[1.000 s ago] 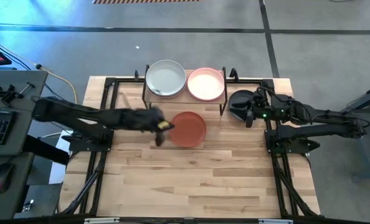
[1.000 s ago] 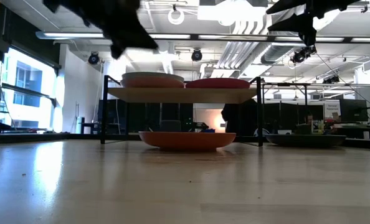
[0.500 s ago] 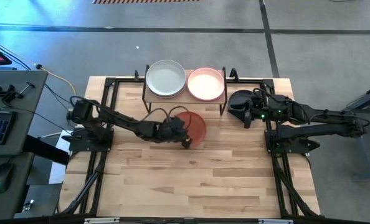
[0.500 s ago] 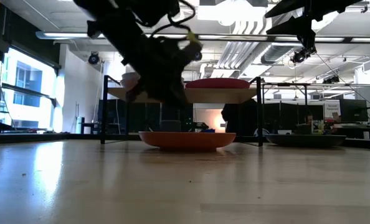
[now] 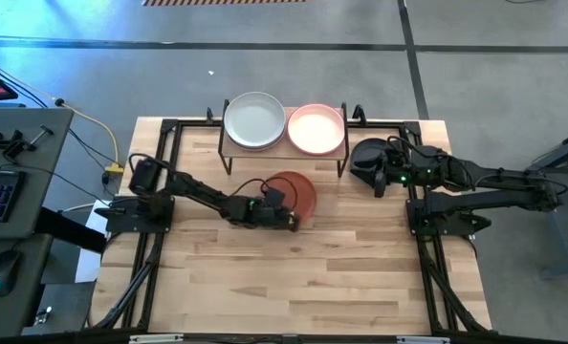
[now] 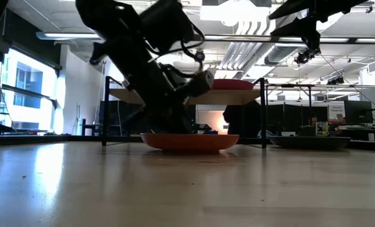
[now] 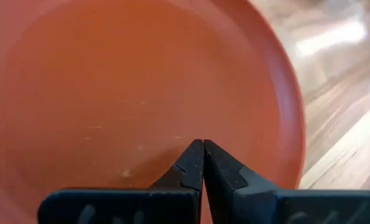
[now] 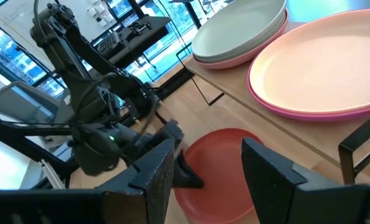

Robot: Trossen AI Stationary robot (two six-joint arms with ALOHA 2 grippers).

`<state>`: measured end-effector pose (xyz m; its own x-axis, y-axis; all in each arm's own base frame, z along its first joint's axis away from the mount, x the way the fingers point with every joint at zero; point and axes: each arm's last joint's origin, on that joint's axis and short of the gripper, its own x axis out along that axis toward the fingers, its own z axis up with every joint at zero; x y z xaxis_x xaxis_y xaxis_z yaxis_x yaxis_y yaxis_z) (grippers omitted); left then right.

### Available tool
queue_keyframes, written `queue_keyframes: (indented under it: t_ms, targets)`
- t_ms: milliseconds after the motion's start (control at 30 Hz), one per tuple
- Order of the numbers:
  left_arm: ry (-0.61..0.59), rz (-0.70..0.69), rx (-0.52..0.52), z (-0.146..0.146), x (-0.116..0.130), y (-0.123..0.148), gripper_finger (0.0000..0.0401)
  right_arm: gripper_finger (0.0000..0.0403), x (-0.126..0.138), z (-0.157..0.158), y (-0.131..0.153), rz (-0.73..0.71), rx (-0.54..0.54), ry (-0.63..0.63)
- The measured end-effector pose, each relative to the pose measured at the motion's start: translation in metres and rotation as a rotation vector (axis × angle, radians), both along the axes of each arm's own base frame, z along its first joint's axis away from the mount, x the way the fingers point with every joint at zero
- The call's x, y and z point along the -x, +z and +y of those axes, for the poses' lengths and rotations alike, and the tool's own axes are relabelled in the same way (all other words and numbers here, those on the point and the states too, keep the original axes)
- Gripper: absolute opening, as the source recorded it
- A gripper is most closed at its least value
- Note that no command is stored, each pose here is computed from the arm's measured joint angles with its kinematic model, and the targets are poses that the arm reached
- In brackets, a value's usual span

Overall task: Place and stack plates onto a shelf
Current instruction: Stack the brown plate on the light orange plate

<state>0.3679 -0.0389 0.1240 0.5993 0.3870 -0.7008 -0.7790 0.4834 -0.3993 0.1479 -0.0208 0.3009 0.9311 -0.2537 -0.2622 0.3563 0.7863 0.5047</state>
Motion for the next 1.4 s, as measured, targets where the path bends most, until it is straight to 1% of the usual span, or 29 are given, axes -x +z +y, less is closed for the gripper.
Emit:
queue_keyframes:
  t_ms: [200,400,533,633,767,900,1033,1133,1200,1300,1400]
  targets:
    - [-0.113,0.076,0.010,0.000,-0.016,-0.008,0.0000,0.0168,0.000,0.000,0.000,-0.004,-0.015,0.001]
    - [-0.228,0.081,0.038,-0.004,-0.020,-0.007,0.0000,0.0168,0.000,0.001,0.000,-0.010,-0.042,0.015]
    - [-0.306,0.035,0.060,-0.010,-0.024,-0.004,0.0000,0.0168,0.000,0.001,0.000,-0.010,-0.043,0.019]
    - [-0.315,-0.013,0.061,-0.013,-0.027,-0.002,0.0000,0.0168,0.000,0.001,0.000,-0.011,-0.051,0.032]
    - [-0.309,-0.041,0.063,-0.011,-0.031,-0.006,0.0000,0.0168,0.000,0.002,0.000,-0.017,-0.088,0.060]
    - [-0.336,-0.036,0.091,-0.012,-0.044,-0.009,0.0000,0.0168,-0.001,0.004,0.000,-0.022,-0.125,0.096]
    - [-0.439,-0.031,0.100,-0.018,-0.066,-0.009,0.0000,0.0168,0.000,0.005,-0.001,-0.017,-0.183,0.120]
    - [-0.520,0.002,0.092,-0.021,-0.079,-0.005,0.0000,0.0168,0.002,0.010,-0.003,0.038,-0.231,0.148]
    - [-0.552,-0.005,0.074,-0.022,-0.085,0.002,0.0000,0.0168,0.005,0.015,-0.004,0.094,-0.258,0.163]
    - [-0.547,-0.027,0.065,-0.016,-0.089,0.015,0.0000,0.0168,0.010,0.021,-0.007,0.191,-0.291,0.137]
    - [-0.532,-0.056,0.039,-0.001,-0.087,0.035,0.0000,0.0168,0.016,0.025,-0.013,0.279,-0.340,0.095]
